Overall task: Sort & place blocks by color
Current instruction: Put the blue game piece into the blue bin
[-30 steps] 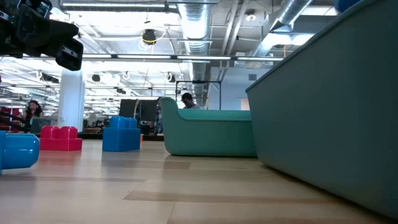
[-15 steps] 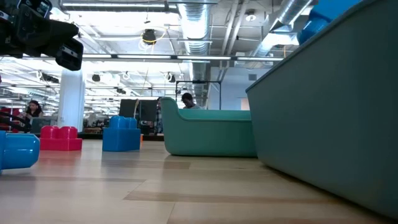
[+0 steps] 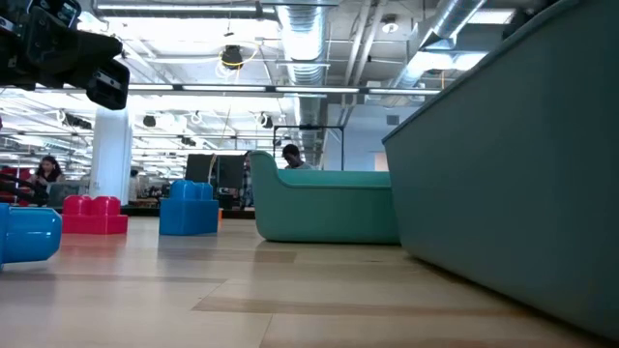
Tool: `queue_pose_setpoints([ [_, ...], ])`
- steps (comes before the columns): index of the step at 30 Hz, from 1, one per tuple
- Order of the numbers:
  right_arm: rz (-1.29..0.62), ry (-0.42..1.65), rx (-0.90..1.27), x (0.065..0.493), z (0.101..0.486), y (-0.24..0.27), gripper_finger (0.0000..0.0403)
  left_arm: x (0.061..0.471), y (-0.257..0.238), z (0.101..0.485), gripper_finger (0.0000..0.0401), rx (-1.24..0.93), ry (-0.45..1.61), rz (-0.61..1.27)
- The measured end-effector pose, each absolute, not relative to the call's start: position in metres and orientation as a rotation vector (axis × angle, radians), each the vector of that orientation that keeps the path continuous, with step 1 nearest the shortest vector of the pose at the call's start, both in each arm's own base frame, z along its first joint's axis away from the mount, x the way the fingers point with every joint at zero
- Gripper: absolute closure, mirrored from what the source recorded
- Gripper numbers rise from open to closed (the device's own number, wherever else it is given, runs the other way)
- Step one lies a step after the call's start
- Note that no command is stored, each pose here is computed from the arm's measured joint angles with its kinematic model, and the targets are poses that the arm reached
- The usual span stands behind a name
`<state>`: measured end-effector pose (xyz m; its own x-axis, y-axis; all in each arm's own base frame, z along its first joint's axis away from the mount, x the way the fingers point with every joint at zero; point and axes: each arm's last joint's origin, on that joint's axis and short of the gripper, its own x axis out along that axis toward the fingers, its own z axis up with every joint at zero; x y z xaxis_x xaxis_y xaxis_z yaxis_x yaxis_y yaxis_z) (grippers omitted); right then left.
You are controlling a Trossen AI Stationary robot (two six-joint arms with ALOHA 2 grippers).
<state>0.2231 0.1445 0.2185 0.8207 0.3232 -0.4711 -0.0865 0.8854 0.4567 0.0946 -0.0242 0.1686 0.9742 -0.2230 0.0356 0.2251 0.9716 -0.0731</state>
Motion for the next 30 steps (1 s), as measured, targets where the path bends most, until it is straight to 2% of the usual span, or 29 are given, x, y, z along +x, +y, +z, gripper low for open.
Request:
queue_pose_setpoints([
  [5, 0.224, 0.346, 0.297, 0.224, 0.233, 0.156, 0.0164, 0.095, -0.024, 0.169, 0.0401, -0.077, -0.028, -0.226],
  [12, 0.264, 0.193, 0.148, 0.223, 0.243, 0.167, 0.0179, 0.095, -0.024, 0.169, 0.0401, -0.077, -0.027, -0.226],
  [20, 0.242, 0.166, 0.04, 0.227, 0.247, 0.158, 0.0197, 0.095, -0.024, 0.169, 0.0401, -0.077, -0.028, -0.226],
  [30, 0.21, 0.196, 0.004, 0.235, 0.246, 0.141, 0.0216, 0.095, -0.024, 0.169, 0.0401, -0.077, -0.028, -0.224],
])
